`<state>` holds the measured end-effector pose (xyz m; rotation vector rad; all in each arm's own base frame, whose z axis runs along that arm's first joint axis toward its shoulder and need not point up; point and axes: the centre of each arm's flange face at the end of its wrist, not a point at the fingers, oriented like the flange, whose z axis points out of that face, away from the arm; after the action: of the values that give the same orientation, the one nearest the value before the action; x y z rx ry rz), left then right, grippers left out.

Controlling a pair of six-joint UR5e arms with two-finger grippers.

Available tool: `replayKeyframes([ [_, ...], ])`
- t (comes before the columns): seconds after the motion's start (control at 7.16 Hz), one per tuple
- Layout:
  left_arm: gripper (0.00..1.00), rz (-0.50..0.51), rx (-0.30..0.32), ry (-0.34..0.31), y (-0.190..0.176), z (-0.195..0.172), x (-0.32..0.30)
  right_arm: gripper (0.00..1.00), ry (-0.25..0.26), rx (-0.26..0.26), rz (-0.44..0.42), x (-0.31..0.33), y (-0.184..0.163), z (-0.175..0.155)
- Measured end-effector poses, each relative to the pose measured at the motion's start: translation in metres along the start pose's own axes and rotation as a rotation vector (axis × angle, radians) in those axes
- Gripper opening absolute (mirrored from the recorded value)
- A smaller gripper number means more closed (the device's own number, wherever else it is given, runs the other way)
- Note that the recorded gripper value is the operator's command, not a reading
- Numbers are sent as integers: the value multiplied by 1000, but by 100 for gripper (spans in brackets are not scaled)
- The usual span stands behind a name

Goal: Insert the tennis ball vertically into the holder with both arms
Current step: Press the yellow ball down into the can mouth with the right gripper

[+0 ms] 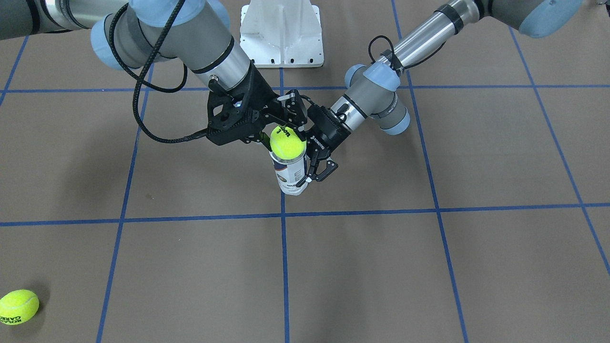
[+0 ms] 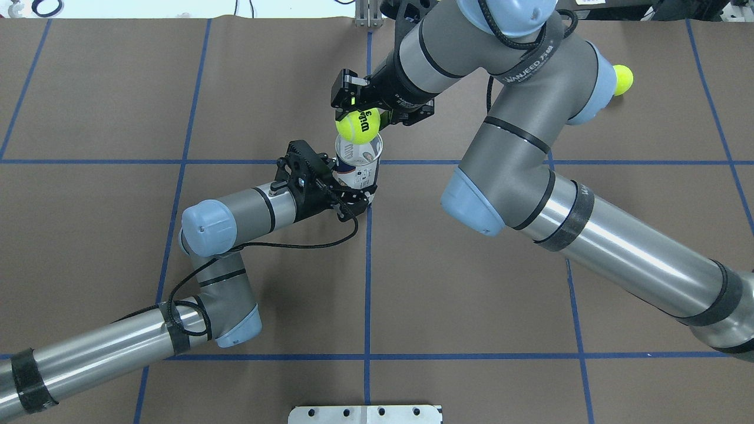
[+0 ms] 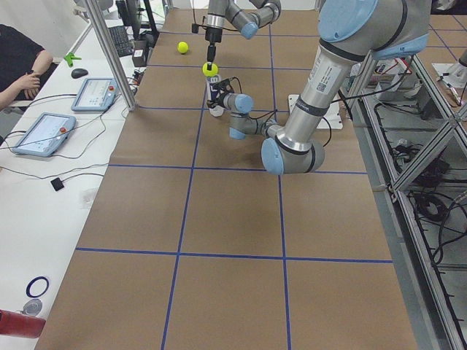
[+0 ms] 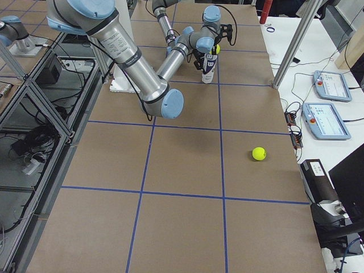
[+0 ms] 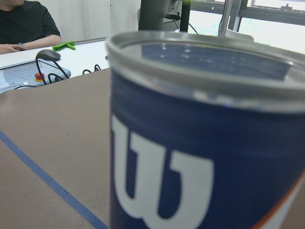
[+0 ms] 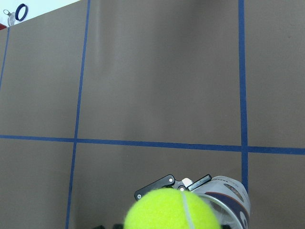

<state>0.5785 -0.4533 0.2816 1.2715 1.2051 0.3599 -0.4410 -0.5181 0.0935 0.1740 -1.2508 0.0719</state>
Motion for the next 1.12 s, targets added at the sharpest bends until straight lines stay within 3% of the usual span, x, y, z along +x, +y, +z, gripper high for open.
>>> replayKeyframes([
  [0.28,78,0,0,-1,0,0,0,81,6,-3,3,4,2,3],
  [0.56,79,0,0,0,-1,0,0,98,16,12,3,0,14,14],
  [1.12,79,0,0,-1,-1,0,0,98,20,19,-3,-11,31,6],
])
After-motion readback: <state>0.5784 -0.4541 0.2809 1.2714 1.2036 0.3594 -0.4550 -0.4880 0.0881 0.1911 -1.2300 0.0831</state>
